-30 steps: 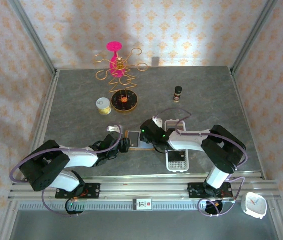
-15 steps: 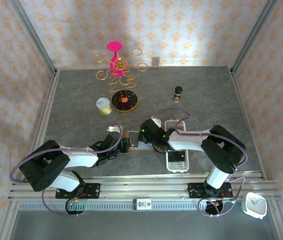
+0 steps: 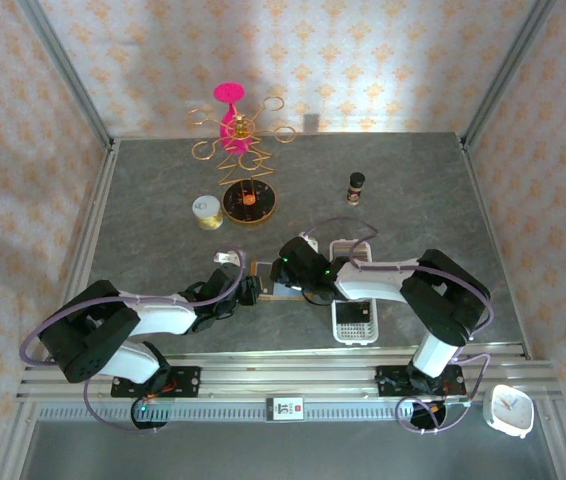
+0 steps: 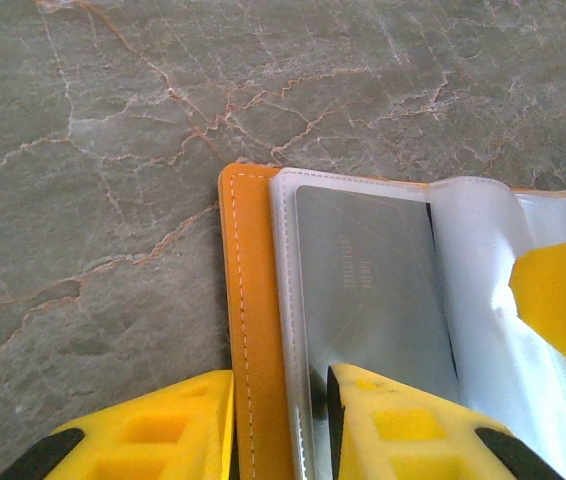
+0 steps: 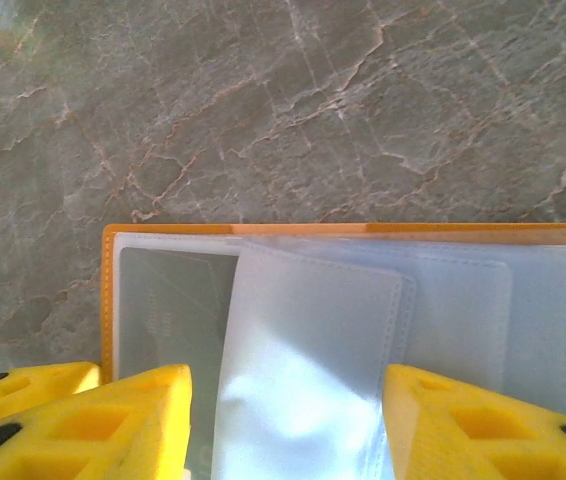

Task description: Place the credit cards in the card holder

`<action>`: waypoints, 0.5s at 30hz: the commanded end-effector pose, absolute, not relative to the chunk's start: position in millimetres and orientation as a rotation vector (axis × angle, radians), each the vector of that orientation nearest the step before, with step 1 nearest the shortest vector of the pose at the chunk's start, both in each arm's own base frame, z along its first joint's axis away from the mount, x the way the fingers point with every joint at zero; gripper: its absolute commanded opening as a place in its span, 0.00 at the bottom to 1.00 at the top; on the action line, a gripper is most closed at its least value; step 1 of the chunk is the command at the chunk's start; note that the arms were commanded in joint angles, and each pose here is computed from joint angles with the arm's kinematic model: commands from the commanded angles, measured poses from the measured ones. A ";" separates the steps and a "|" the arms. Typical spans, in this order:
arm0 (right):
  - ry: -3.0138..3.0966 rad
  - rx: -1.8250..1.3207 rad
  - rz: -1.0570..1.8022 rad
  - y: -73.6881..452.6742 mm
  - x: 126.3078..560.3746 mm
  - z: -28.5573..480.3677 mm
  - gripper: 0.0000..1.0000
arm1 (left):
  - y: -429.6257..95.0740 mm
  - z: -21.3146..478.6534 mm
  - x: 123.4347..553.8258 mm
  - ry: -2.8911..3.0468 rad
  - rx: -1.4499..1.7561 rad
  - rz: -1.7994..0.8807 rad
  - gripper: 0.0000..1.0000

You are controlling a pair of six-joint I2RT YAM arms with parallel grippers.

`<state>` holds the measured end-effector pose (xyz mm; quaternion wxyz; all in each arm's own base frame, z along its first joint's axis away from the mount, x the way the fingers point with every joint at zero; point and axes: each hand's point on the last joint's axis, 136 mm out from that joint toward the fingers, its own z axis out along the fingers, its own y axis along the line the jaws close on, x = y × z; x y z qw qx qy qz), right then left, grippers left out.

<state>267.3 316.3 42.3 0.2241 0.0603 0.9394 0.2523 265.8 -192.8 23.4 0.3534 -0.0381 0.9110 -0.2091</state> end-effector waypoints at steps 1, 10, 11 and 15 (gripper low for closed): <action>2.558 0.184 0.768 328.8 271.0 54.1 0.53 | -186.8 27.6 267.2 2.330 -0.114 -0.519 0.30; 2.531 0.200 0.805 330.6 272.4 65.0 0.53 | -186.8 27.3 267.1 2.331 -0.114 -0.518 0.30; 2.527 0.199 0.819 332.0 272.3 66.8 0.53 | -186.7 27.4 267.3 2.330 -0.114 -0.518 0.30; 2.510 0.204 0.871 336.8 272.1 75.2 0.53 | -186.1 26.8 267.5 2.331 -0.116 -0.515 0.30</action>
